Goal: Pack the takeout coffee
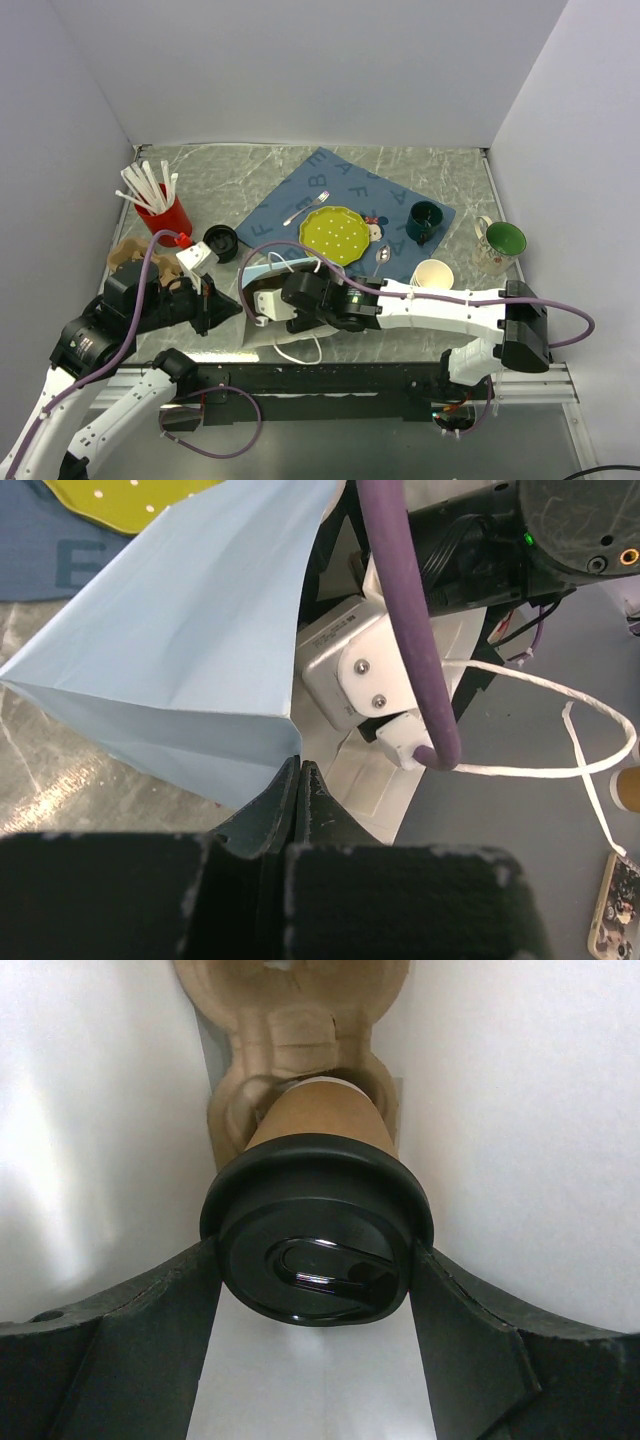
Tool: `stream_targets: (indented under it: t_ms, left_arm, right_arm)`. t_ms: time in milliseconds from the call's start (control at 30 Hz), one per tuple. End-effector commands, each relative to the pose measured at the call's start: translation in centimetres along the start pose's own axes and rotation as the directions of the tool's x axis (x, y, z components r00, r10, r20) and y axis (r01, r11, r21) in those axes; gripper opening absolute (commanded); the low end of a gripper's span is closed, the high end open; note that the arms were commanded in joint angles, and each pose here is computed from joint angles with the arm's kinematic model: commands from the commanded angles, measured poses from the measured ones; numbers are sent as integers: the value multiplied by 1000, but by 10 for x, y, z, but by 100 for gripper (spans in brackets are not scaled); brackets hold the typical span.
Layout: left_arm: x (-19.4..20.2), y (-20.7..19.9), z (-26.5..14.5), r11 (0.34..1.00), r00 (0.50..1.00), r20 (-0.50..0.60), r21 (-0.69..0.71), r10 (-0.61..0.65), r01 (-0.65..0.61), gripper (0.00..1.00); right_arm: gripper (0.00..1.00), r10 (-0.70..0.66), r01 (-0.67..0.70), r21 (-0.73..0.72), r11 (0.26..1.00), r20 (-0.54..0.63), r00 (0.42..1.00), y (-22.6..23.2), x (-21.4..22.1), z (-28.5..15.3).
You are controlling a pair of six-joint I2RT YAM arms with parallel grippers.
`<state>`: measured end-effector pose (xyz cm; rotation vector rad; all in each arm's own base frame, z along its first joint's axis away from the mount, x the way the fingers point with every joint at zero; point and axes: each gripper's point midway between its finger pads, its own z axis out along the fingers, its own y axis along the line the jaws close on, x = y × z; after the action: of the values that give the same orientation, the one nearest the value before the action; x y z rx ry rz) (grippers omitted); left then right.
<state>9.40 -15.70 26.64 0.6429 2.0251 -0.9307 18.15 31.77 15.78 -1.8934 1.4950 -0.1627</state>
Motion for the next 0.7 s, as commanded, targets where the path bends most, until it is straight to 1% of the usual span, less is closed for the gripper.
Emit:
stream_targets:
  t_ms: [0,100,233,433,667]
  left_arm:
    - [-15,-10,-2,996,995,63,49,70,-74,1]
    - [-13,-10,-1,996,996,54,58,68,-71,1]
    - [-13,-11,0,995,996,54,67,74,-77,1]
    - [-12,-13,2,993,996,39,83,75,-78,1]
    - [-13,-22,1,980,990,52,146,130,-136,1]
  right_arm:
    - [22,-23,21,41,999,37,999,-18,-3,-18]
    - [22,-55,53,26,998,82,995,-14,-7,-19]
    - [22,-78,80,-7,997,104,991,-2,-5,-12]
    - [22,-88,93,-53,994,92,992,9,1,-4]
    - [21,-101,102,-22,995,62,993,4,5,3]
